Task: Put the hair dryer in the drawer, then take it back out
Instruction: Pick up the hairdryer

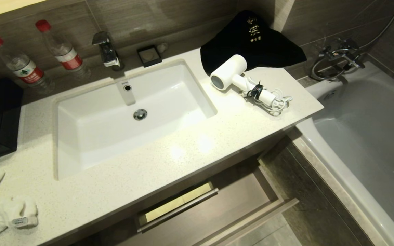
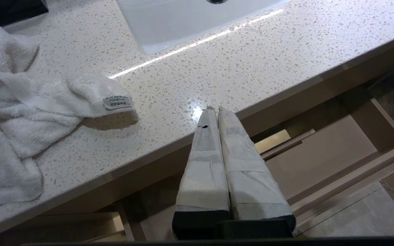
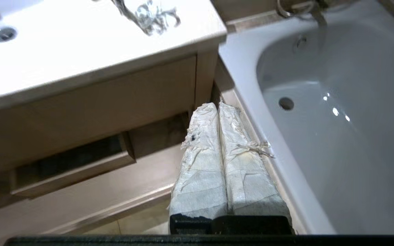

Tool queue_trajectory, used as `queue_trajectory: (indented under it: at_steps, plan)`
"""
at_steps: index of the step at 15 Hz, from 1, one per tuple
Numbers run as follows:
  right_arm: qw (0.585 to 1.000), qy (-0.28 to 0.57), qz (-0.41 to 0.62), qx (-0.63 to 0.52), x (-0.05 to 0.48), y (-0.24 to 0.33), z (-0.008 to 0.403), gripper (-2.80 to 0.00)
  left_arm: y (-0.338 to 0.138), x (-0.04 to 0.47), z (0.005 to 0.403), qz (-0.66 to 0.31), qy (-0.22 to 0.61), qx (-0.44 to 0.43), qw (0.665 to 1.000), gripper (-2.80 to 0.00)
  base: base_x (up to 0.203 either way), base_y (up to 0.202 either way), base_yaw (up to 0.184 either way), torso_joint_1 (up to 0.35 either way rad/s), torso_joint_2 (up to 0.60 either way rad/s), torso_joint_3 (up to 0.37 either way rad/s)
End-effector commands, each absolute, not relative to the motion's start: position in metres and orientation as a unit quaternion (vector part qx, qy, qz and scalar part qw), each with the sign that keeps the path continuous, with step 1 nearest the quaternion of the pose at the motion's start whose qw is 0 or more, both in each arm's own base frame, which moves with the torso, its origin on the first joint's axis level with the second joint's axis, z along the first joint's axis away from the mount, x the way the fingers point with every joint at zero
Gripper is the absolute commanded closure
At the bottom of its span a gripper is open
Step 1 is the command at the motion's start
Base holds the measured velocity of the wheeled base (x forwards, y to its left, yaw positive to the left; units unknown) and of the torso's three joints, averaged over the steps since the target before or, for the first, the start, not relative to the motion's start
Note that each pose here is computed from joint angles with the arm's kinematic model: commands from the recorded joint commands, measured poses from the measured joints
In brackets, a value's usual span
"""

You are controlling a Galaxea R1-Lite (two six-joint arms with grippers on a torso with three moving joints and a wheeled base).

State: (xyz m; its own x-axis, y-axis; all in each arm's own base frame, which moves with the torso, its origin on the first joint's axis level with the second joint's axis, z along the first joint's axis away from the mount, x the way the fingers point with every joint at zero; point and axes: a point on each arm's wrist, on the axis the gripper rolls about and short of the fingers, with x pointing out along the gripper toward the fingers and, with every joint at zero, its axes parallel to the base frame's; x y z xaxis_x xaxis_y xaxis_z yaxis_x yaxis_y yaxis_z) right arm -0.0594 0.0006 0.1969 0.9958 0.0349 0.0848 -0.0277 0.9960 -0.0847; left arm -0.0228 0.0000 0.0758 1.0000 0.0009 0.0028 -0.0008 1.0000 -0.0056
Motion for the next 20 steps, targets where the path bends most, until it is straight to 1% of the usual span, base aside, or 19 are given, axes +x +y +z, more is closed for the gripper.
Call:
queue_trajectory:
  at_steps: [1,3,4,5,7,10,12,14,15,18,20]
  plan:
    - [0.999,0.019,0.026,-0.042,-0.033,0.001,0.261,0.0,0.0,-0.023,0.076,0.001,-0.002,-0.003,1.0,0.0,0.0,0.0,0.0,0.0,0.0,0.0]
    - [0.995,0.078,0.042,-0.042,0.006,0.002,0.313,0.0,0.0,-0.023,0.076,0.001,-0.001,-0.003,1.0,0.0,0.0,0.0,0.0,0.0,0.0,0.0]
    - [0.992,0.11,0.051,-0.042,0.03,0.002,0.333,0.0,0.0,-0.023,0.076,0.001,-0.001,-0.003,1.0,0.0,0.0,0.0,0.0,0.0,0.0,0.0]
    - [0.987,0.143,0.064,-0.042,0.056,0.003,0.348,0.0,0.0,-0.023,0.076,0.001,-0.002,-0.003,1.0,0.0,0.0,0.0,0.0,0.0,0.0,0.0]
    - [0.973,0.207,0.088,-0.041,0.116,0.008,0.365,0.0,0.0,-0.023,0.076,0.001,-0.001,-0.003,1.0,0.0,0.0,0.0,0.0,0.0,0.0,0.0]
    - [0.95,0.273,0.152,-0.029,0.208,0.02,0.367,0.0,0.0,-0.023,0.076,0.0,-0.002,-0.003,1.0,0.0,0.0,0.0,0.0,0.0,0.0,0.0]
    - [0.926,0.304,0.223,-0.034,0.252,0.03,0.353,0.0,0.0,-0.023,0.076,0.001,-0.001,-0.003,1.0,0.0,0.0,0.0,0.0,0.0,0.0,0.0]
    - [0.896,0.331,0.291,-0.057,0.269,0.036,0.337,0.0,0.0,-0.023,0.076,0.001,-0.002,-0.003,1.0,0.0,0.0,0.0,0.0,0.0,0.0,0.0]
    - [0.893,0.334,0.295,-0.058,0.272,0.036,0.336,0.0,0.0,-0.023,0.076,0.001,-0.001,-0.003,1.0,0.0,0.0,0.0,0.0,0.0,0.0,0.0]
    - [0.894,0.346,0.276,-0.068,0.286,0.037,0.327,0.0,0.0,-0.023,0.076,0.0,-0.002,-0.003,1.0,0.0,0.0,0.0,0.0,0.0,0.0,0.0]
    - [0.904,0.332,0.252,-0.098,0.294,0.039,0.324,0.0,0.0,-0.023,0.076,0.001,-0.001,-0.003,1.0,0.0,0.0,0.0,0.0,0.0,0.0,0.0]
